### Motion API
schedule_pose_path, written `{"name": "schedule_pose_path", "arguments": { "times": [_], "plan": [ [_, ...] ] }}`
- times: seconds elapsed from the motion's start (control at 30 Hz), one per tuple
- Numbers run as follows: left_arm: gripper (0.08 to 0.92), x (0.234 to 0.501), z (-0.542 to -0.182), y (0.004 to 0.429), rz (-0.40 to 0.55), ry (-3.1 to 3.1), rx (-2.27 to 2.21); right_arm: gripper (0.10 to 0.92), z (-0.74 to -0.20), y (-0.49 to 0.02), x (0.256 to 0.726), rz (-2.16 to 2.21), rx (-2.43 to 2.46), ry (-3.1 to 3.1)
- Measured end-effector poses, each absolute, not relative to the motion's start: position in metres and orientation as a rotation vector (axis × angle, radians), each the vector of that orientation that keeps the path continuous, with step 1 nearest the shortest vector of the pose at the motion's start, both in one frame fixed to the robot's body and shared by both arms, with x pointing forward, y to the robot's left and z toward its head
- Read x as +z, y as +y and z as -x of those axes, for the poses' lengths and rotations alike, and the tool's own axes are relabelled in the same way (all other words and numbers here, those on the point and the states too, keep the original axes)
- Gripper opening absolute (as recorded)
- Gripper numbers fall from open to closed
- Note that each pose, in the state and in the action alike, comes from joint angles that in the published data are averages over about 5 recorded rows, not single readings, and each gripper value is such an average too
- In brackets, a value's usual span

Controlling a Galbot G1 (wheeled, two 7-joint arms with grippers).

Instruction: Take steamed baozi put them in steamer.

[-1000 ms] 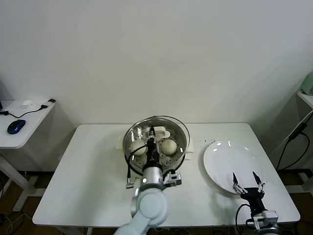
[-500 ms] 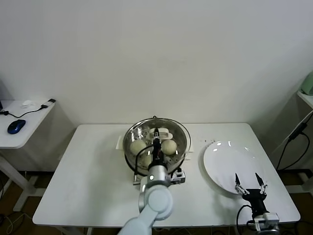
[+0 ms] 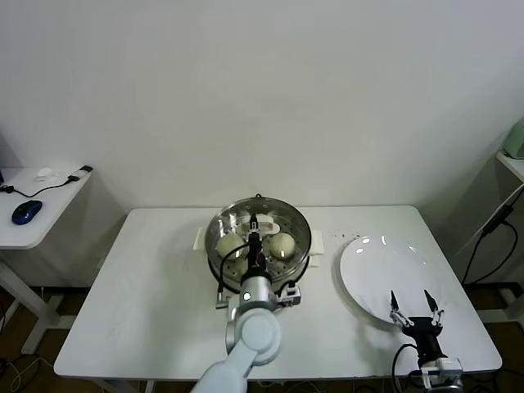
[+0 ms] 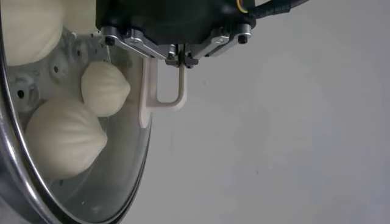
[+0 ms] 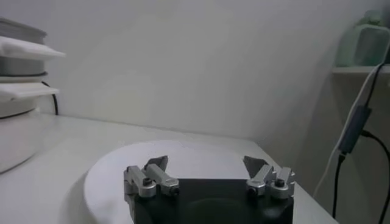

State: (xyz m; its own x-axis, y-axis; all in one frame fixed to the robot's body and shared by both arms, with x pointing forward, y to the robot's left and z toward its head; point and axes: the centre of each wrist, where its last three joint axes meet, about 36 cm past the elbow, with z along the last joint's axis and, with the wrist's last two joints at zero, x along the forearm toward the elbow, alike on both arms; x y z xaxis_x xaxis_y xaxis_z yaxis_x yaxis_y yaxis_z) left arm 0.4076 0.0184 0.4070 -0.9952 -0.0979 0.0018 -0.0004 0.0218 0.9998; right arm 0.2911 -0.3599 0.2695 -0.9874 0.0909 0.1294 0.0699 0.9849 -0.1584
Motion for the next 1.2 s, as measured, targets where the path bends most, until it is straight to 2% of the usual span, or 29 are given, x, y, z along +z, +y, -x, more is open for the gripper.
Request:
{"name": "schedule_pose_path", "arguments": {
  "times": [0.07, 0.17, 0.57, 0.83, 1.03, 1.2],
  "plan": [
    [0.145, 0.406, -0.406, 0.018, -0.102, -2.195, -2.146, 0.823, -0.291, -0.359, 0.269, 0.118, 0.236, -2.995],
    [0.207, 0.406, -0.403, 0.018, -0.091, -2.200, -2.140, 0.823, -0.291, -0.359, 0.269, 0.115, 0.240, -2.997],
    [0.553, 0.424, -0.380, 0.021, -0.014, -2.345, -2.033, 0.823, -0.294, -0.360, 0.281, 0.105, 0.221, -2.991],
    [0.778, 0.444, -0.363, 0.049, 0.078, -2.580, -1.849, 0.823, -0.294, -0.358, 0.288, 0.085, 0.189, -3.002],
    [0.822, 0.461, -0.361, 0.097, 0.120, -2.885, -1.495, 0.823, -0.296, -0.355, 0.289, 0.062, 0.149, -3.028],
    [0.823, 0.459, -0.366, 0.156, 0.054, -3.039, -1.096, 0.823, -0.299, -0.352, 0.290, 0.051, 0.134, -3.045]
  ]
}}
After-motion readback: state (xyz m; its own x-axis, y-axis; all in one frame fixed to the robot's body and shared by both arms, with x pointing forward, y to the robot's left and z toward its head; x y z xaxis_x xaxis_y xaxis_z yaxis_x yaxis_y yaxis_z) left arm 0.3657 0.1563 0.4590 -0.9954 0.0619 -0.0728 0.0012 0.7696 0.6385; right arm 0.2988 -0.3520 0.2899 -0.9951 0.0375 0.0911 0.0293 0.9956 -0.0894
